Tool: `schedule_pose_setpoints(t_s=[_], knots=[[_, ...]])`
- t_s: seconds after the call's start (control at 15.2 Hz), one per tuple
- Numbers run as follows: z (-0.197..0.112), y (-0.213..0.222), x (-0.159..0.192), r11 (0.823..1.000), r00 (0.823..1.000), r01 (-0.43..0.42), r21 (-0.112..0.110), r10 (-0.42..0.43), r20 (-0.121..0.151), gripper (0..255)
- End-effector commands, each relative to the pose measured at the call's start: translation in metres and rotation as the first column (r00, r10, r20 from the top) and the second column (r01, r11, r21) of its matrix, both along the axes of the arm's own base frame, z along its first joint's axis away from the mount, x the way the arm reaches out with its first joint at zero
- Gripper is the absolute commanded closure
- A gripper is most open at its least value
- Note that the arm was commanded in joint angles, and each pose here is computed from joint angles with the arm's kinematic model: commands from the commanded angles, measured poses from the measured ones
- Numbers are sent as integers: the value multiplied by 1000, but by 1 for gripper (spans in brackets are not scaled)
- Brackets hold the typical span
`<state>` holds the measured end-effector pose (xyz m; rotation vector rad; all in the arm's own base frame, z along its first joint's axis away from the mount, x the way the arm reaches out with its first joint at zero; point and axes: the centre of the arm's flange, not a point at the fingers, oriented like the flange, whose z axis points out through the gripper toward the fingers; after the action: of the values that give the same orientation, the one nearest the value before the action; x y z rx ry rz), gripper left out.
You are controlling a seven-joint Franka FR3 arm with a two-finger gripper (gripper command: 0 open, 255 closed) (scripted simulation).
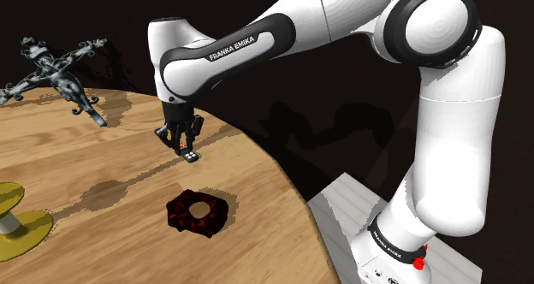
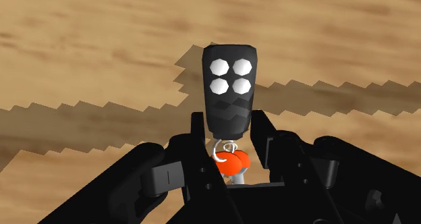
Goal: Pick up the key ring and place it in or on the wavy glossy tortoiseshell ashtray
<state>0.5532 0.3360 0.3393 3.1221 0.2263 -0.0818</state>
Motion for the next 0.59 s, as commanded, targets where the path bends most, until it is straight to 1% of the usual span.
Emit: schedule_pose_setpoints(t_s=[0.0, 0.2, 0.53], knots=[[0, 0, 0, 1000, 1000, 0, 0, 0, 0, 255], [0, 0, 0, 1000, 1000, 0, 0, 0, 0, 255], [26, 0, 0, 1000, 1000, 0, 0, 0, 0, 255]])
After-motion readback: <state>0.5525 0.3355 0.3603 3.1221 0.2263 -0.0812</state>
